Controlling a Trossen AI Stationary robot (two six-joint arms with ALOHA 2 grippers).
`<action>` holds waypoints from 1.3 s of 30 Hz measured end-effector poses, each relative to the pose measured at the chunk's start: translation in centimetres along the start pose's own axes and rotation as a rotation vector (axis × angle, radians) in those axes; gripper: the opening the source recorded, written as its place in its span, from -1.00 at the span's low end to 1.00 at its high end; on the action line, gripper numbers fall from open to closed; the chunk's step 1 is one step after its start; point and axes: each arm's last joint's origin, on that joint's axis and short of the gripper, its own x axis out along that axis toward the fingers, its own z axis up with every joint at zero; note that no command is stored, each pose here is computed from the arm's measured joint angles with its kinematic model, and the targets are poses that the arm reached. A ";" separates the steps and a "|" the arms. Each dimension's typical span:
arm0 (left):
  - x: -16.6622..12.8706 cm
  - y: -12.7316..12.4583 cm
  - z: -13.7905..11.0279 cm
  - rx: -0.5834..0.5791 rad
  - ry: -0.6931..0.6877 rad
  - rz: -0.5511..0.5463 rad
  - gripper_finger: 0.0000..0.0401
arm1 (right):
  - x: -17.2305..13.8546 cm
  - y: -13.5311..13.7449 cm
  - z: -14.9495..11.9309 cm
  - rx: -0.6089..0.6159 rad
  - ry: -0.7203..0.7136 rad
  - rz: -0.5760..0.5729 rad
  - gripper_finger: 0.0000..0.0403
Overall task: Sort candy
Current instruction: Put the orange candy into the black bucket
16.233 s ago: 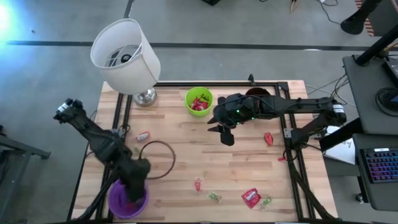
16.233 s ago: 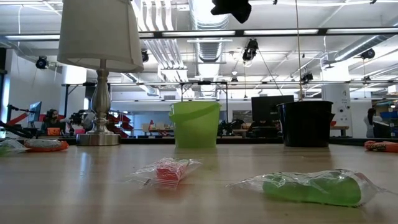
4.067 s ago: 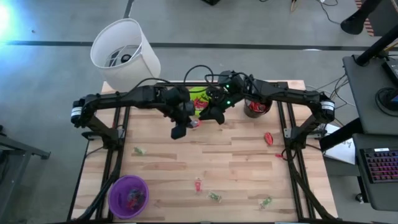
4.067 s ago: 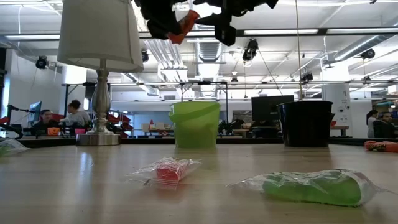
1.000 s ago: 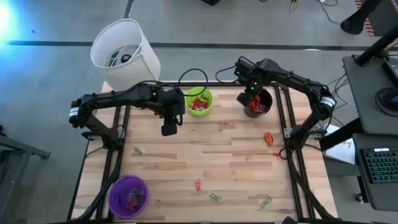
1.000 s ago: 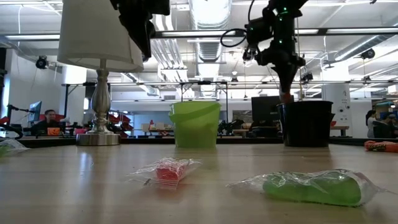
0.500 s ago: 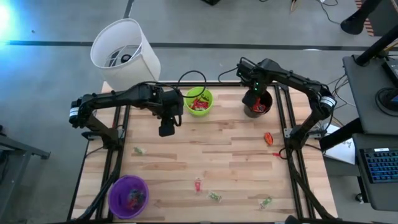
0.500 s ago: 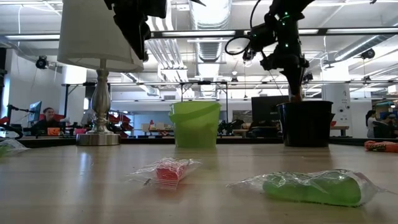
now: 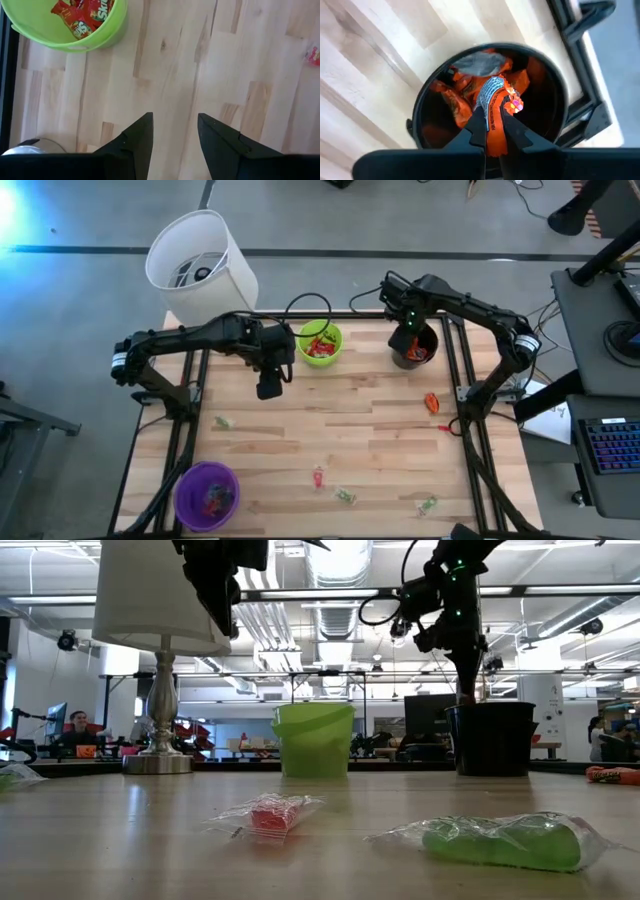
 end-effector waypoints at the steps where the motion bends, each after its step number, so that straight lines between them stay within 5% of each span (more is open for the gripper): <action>1: 0.0 0.0 0.0 -0.011 0.000 0.000 -0.32 | 0.0 0.0 0.1 -0.021 -0.005 -0.012 -0.94; 5: 0.0 0.0 0.0 -0.038 0.000 0.000 -0.32 | 0.0 -0.3 0.1 -0.080 -0.002 -0.099 -0.94; 18: 0.0 0.0 0.0 -0.067 -0.001 0.000 -0.32 | 0.1 -0.3 -0.1 -0.088 0.019 -0.095 -0.94; 39: 0.0 0.0 -0.3 -0.089 0.029 0.002 -0.32 | 0.3 -0.1 -0.7 -0.079 0.069 0.011 -0.94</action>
